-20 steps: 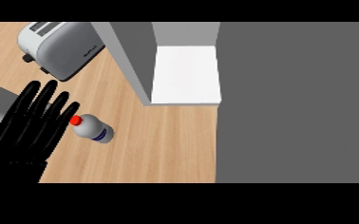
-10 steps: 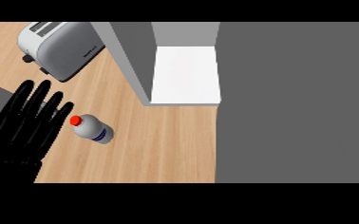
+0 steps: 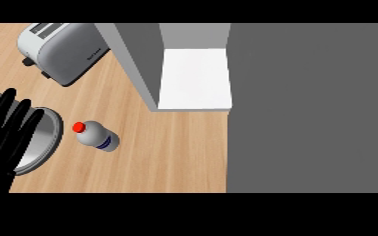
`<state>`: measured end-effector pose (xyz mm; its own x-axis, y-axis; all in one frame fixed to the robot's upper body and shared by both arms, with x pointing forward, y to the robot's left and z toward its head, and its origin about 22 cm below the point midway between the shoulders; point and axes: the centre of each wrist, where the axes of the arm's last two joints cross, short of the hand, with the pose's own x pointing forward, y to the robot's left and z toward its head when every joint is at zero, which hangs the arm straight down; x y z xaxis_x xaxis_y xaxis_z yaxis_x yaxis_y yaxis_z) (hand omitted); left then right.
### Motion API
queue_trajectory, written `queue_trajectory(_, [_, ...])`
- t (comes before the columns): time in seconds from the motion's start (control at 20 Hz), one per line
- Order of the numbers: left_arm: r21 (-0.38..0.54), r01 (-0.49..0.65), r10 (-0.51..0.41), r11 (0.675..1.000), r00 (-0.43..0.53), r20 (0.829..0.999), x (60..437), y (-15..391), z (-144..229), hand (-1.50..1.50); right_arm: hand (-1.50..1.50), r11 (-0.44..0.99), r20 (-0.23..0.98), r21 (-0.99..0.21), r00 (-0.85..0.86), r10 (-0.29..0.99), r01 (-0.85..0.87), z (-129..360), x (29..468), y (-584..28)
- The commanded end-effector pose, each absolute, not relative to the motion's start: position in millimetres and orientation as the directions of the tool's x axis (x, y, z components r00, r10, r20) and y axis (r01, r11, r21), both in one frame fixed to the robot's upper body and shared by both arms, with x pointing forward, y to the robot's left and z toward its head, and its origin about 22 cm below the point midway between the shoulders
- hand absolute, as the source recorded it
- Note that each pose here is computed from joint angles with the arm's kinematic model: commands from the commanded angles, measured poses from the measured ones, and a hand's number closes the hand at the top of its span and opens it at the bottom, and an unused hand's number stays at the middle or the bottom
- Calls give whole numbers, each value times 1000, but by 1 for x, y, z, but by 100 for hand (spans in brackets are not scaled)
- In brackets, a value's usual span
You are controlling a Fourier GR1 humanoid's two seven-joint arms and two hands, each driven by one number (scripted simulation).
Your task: Pick up the bottled water, place it into the cabinet and close the cabinet
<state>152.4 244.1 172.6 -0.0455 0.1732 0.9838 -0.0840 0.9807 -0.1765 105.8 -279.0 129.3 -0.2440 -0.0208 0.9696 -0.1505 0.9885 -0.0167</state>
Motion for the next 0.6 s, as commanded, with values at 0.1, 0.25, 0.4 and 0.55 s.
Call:
queue_trajectory(0.1, [-161,-93,156,983,-56,986,139,261,158,-150,-150,977,940,57,-319,-123,-207,164,76,-275])
queue_trajectory(0.25, [-137,-98,133,986,-40,990,150,276,143,-150,-150,977,948,50,-297,-112,-209,160,78,-277])
queue_trajectory(0.4, [-141,-116,141,983,-11,990,150,285,120,-150,-150,972,940,59,-316,-131,-228,160,70,-279])
queue_trajectory(0.55, [-111,-119,112,987,-3,994,156,296,110,-150,-150,974,943,55,-308,-124,-221,161,66,-276])
